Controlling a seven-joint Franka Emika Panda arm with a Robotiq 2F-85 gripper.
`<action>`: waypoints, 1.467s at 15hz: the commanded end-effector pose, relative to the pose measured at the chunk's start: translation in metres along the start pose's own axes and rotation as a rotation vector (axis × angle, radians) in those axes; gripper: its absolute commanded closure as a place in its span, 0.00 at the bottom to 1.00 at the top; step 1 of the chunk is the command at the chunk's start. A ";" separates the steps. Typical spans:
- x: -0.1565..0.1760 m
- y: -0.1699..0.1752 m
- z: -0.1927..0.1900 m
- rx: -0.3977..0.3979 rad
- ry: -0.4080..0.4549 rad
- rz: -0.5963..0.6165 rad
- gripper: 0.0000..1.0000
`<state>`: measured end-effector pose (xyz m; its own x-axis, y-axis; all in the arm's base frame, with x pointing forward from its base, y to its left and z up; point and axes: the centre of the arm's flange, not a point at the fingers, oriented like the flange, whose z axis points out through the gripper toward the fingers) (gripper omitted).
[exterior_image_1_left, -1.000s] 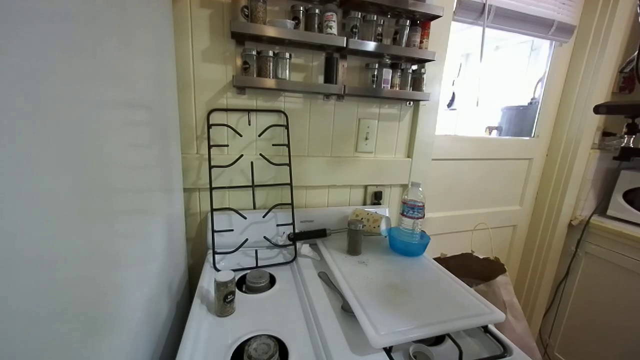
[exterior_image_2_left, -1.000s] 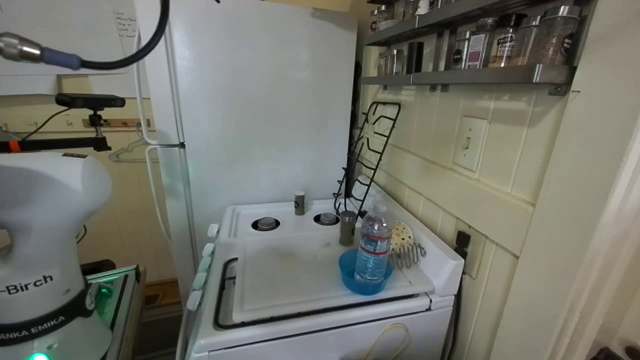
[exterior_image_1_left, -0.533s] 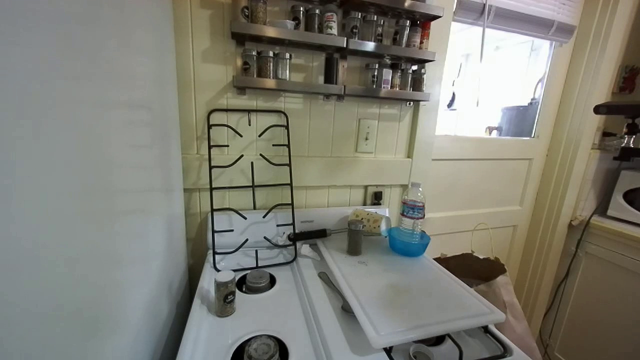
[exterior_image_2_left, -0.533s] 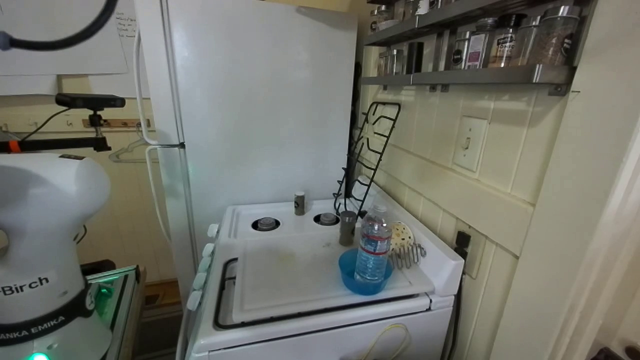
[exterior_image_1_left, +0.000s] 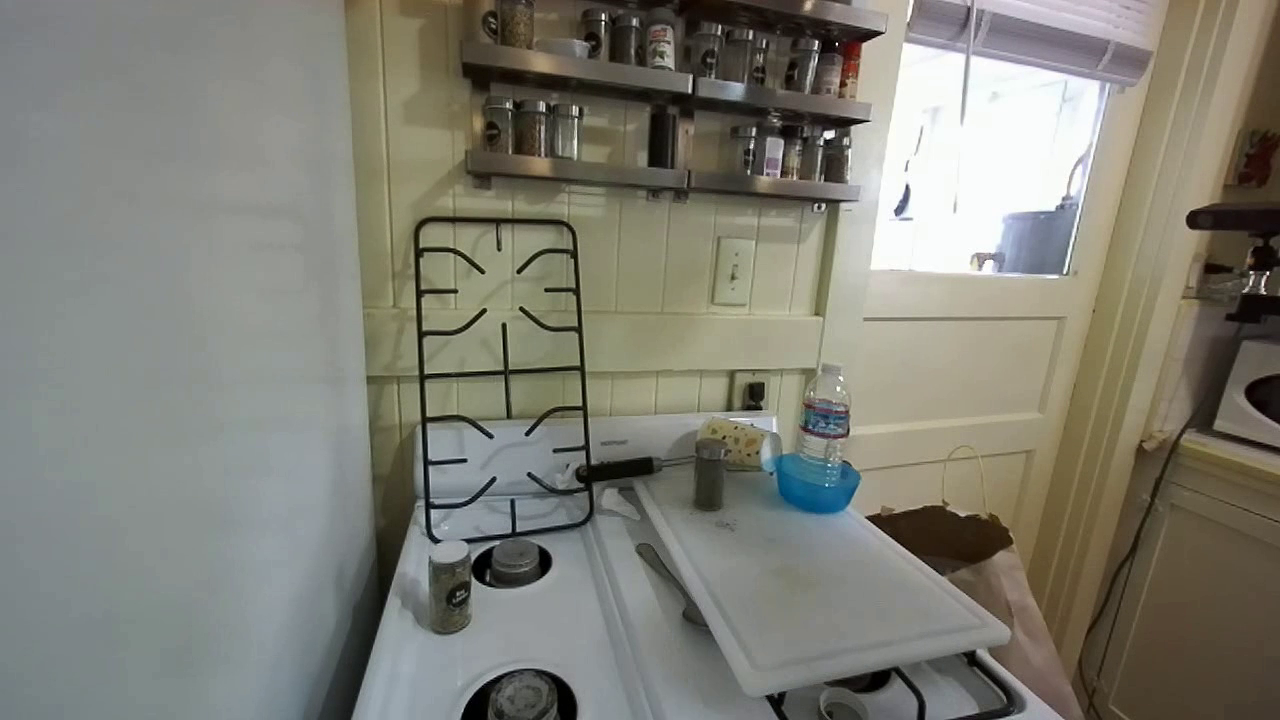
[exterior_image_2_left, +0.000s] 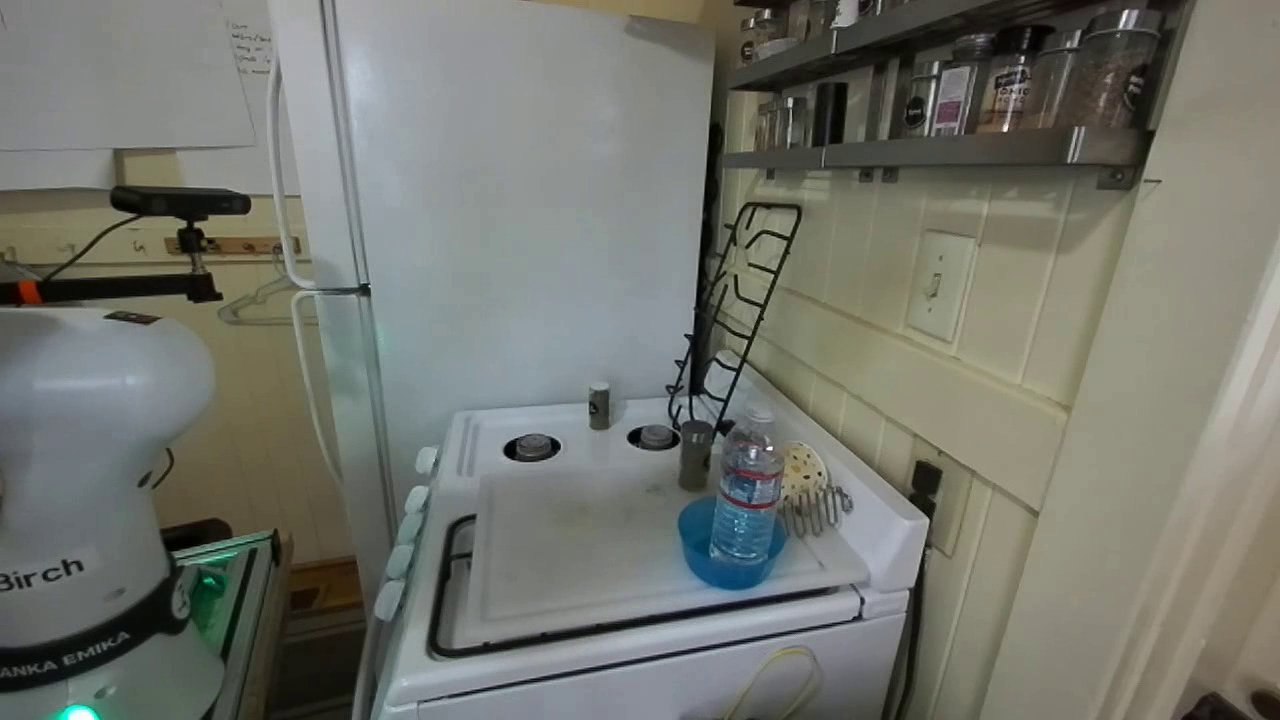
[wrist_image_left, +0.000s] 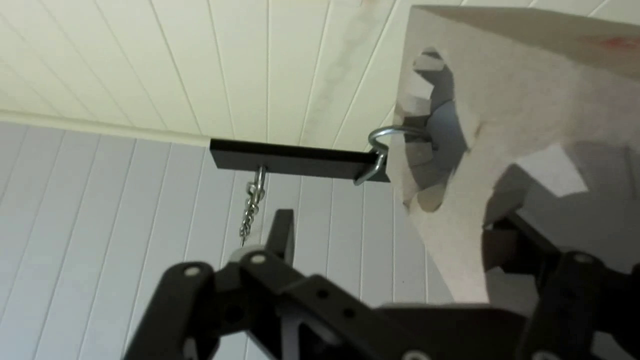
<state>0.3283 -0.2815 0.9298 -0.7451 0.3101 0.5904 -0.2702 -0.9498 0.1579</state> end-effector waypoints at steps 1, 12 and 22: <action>0.006 -0.014 0.005 -0.053 0.072 -0.179 0.00; 0.037 -0.018 0.034 0.018 -0.010 -0.546 0.00; 0.022 -0.003 0.067 0.263 -0.483 -0.815 0.00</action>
<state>0.3484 -0.2574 0.9765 -0.1591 0.8645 0.4769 -0.4511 -0.4933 0.7438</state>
